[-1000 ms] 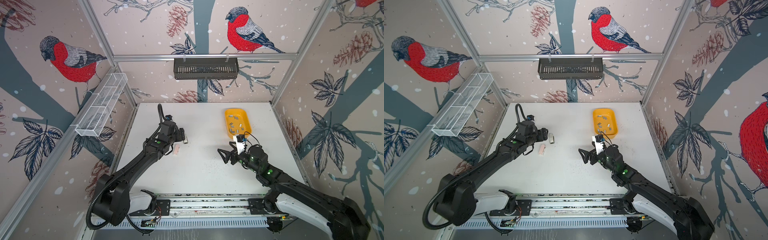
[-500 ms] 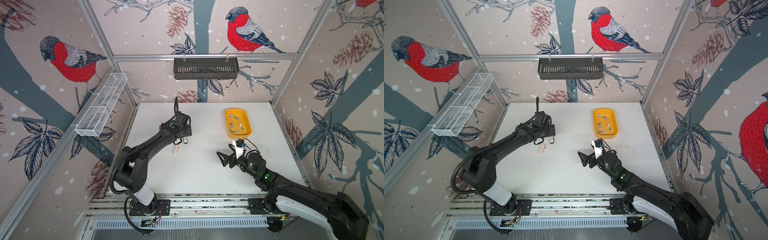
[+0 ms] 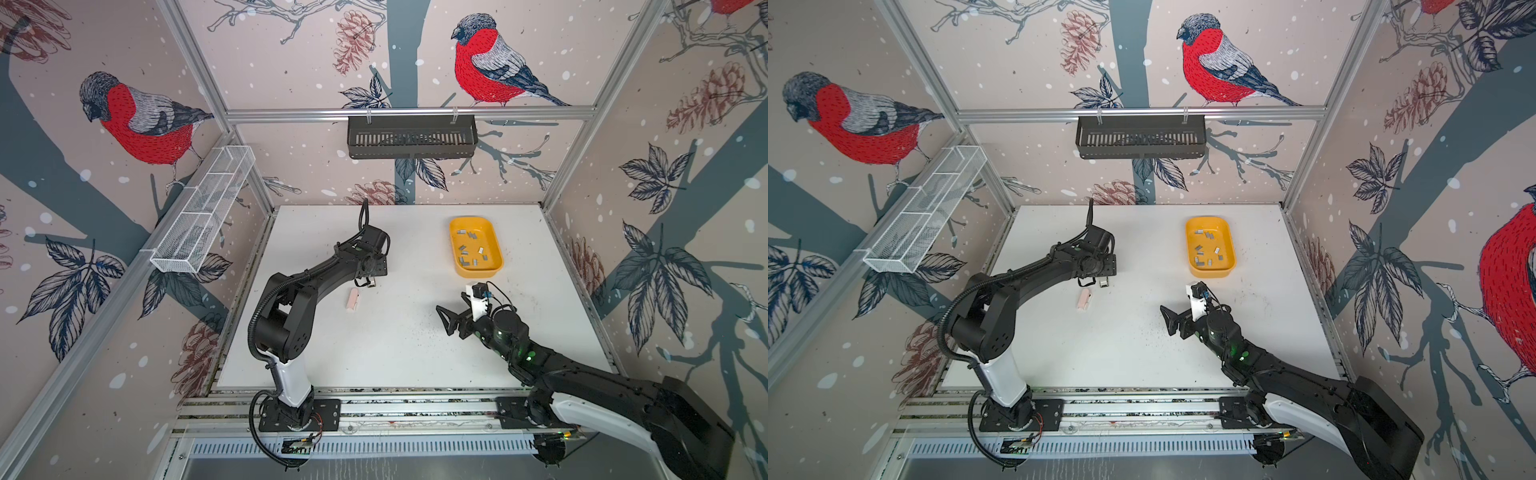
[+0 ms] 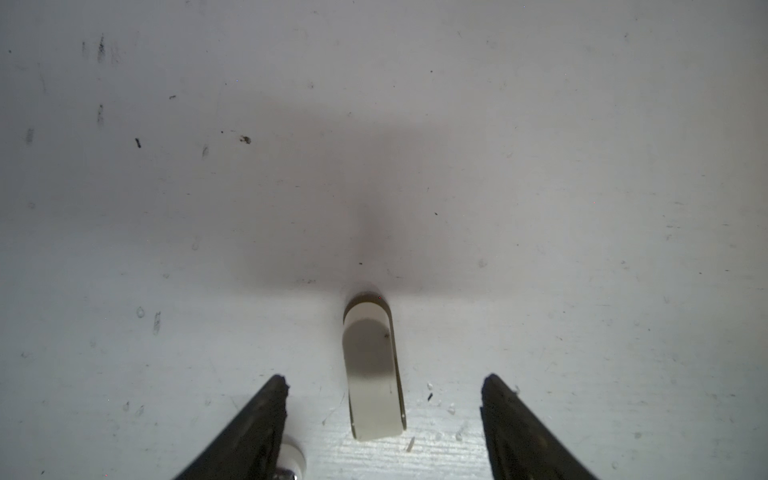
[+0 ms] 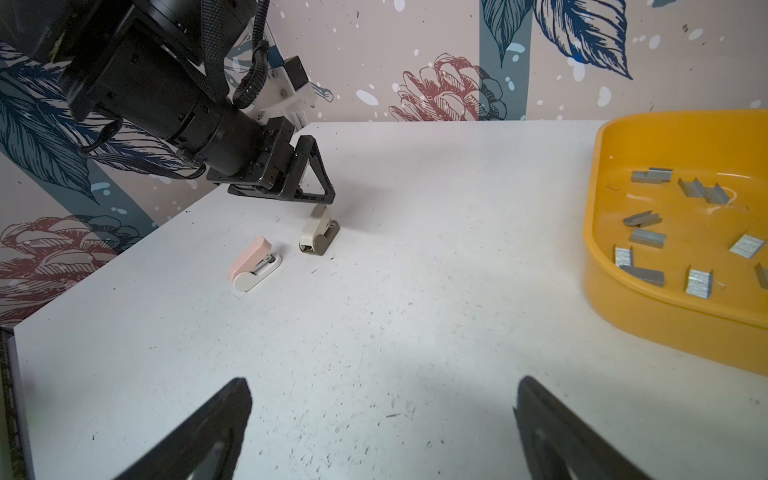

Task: Load the staples into the stapler
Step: 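Reach the left gripper to the cream stapler while the right arm moves forward, then close the left gripper on the cream stapler and lift it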

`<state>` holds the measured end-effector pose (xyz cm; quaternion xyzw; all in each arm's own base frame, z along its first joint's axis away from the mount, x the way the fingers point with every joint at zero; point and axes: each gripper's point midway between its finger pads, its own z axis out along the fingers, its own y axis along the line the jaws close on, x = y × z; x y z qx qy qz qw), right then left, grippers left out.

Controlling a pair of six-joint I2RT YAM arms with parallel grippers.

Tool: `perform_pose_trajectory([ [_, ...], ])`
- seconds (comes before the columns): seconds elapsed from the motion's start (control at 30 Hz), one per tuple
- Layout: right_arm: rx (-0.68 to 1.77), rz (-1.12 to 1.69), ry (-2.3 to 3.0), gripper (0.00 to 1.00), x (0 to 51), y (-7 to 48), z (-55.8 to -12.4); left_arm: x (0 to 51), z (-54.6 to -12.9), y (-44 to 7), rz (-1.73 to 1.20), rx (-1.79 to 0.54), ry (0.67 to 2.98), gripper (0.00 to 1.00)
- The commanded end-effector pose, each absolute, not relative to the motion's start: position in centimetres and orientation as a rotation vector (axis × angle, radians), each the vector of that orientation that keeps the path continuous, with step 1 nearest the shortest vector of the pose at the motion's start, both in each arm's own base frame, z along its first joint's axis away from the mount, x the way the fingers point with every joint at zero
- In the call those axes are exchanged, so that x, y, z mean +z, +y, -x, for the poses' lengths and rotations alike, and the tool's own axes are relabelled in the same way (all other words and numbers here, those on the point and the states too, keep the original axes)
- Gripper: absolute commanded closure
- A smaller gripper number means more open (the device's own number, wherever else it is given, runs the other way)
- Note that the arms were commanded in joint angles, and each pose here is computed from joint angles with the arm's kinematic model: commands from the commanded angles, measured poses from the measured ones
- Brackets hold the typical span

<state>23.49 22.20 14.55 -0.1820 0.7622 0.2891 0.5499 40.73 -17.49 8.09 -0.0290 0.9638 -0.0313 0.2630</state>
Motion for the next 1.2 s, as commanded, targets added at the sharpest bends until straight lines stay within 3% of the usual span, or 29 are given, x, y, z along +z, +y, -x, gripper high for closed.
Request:
perform_pose_trajectory([
  [0.0, 0.691, 0.418, 1.769, 0.0, 15.5, 22.4, -23.7, 7.9, -40.7, -17.0, 0.03, -0.022, 2.623, 0.26],
  [0.6, 0.694, 0.422, 1.792, 0.0, 14.8, 22.5, -23.7, 6.5, -40.9, -16.6, 0.073, 0.034, 2.658, 0.3],
  [1.17, 0.672, 0.423, 1.815, 0.0, 14.4, 22.6, -24.0, 5.1, -41.3, -17.0, 0.084, 0.04, 2.684, 0.47],
])
